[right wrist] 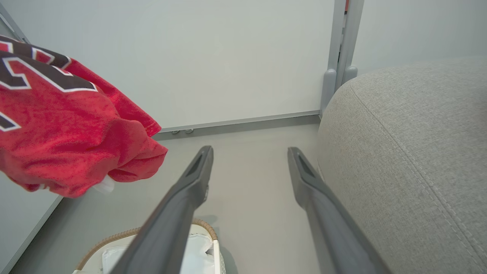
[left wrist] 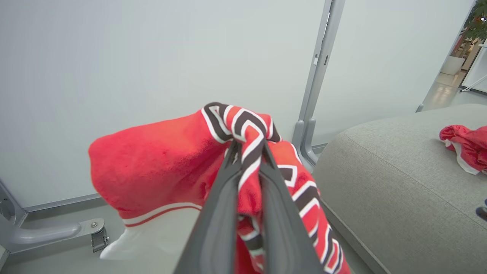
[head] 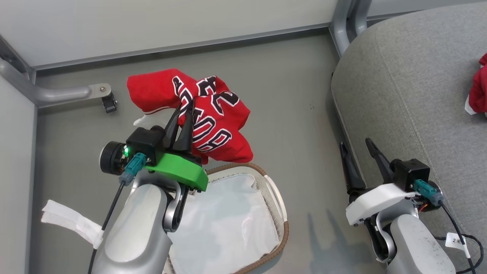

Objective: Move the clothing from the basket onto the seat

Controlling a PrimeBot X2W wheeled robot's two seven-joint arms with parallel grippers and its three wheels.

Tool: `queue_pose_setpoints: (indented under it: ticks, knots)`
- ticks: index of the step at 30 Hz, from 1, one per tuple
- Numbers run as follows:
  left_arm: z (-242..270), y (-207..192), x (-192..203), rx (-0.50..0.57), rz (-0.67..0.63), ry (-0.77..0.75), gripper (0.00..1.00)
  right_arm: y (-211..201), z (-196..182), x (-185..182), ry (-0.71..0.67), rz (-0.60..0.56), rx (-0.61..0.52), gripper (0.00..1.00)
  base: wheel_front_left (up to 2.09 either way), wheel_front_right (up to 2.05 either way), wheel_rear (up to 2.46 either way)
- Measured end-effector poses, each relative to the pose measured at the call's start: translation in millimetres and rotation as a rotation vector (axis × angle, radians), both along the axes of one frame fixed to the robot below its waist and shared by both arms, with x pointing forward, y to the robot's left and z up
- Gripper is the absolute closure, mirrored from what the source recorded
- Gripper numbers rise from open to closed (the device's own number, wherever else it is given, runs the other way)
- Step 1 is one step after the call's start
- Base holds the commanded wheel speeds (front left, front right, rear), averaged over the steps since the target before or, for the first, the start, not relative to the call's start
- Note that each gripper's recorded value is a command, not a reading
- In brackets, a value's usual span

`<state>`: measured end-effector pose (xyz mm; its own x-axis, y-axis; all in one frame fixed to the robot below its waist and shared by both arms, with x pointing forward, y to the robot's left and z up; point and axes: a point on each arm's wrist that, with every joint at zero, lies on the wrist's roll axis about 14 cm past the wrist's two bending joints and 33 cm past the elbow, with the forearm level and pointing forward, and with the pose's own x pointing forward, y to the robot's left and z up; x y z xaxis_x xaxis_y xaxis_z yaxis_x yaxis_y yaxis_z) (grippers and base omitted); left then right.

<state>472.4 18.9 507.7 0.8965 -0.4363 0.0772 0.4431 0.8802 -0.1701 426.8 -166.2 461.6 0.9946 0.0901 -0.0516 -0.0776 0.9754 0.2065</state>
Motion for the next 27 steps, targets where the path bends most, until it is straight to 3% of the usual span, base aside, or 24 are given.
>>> queue_pose_setpoints:
  ticks: [10,19,23,27]
  knots:
    - [96,-13,-14,-0.121,-0.037,-0.241,1.00,0,8,-18,-0.013,-0.001,0.000,0.00,0.00,0.00,0.00]
    - [118,-16,-22,-0.146,-0.046,-0.299,1.00,8,12,-22,-0.026,0.023,0.000,0.00,0.00,0.00,0.00]
    - [115,-17,-22,-0.147,-0.047,-0.290,1.00,29,36,-13,-0.101,0.086,0.007,0.00,0.00,0.00,0.00]
    - [110,-16,-20,-0.149,-0.045,-0.276,1.00,73,89,-2,-0.259,0.221,0.036,0.00,0.00,0.00,0.00]
